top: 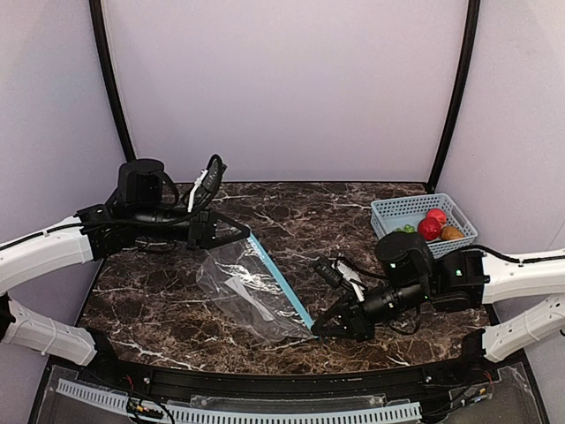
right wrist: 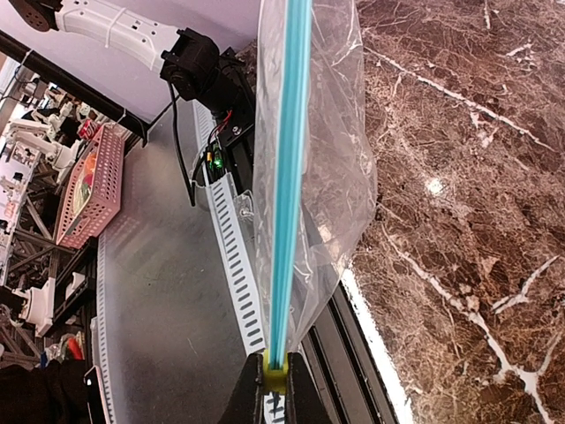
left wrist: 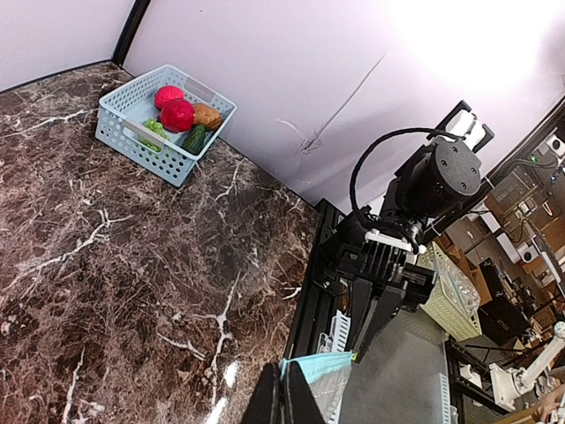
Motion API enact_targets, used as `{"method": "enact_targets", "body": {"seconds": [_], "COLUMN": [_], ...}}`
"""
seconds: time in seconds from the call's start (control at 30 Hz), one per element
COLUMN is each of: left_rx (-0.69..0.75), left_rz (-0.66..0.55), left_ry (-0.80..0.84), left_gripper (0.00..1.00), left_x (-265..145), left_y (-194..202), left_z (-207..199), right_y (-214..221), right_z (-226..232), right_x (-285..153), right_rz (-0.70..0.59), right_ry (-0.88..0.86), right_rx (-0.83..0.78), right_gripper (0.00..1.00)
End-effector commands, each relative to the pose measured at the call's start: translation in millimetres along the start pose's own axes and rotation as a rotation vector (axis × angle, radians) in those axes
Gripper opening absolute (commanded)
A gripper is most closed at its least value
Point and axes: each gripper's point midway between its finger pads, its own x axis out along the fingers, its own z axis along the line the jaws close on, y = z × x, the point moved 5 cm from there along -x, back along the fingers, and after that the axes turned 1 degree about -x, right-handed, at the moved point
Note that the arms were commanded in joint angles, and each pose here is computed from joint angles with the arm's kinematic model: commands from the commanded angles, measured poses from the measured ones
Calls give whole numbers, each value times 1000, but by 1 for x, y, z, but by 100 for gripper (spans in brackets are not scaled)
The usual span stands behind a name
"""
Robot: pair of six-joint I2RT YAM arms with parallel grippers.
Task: Place the food in the zip-top bag and seal the zipper
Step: Unzip the zipper from the zipper food storage bag.
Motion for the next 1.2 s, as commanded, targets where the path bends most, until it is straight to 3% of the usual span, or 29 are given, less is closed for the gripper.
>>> {"method": "enact_targets", "body": {"seconds": [0.0, 0.13, 0.17, 0.23, 0.27, 0.4, 0.6, 0.93, 1.17], "left_rx": [41, 40, 38, 57, 61, 43, 10, 3, 24], "left_rz": [-45, -31, -14, 0, 8, 79, 125, 128, 82], "left_ry": [-2, 2, 26, 87, 107, 219, 288, 249, 258], "left_gripper": [1, 1, 1, 1, 1, 1, 1, 1, 1], "left_x": [-11, -9, -8, -5, -2, 3, 8, 15, 13], "left_y": [-13, -7, -4, 1, 5, 26, 42, 47, 39], "left_z": [-4, 1, 0, -3, -1, -2, 1, 13, 7], "right_y": [21, 19, 16, 9, 4, -17, -43, -71, -63], "right_z": [-3, -5, -6, -8, -9, -13, -27, -23, -20], "right_x": [2, 0, -1, -6, -8, -20, -25, -21, -10], "right_rz": [85, 74, 58, 22, -2, -110, -238, -318, -259], "right_ry": [15, 37, 54, 94, 116, 201, 291, 242, 188], "right_rx": [36, 34, 32, 33, 35, 57, 100, 57, 28], "right_gripper": [6, 15, 22, 49, 58, 77, 81, 90, 91]}}
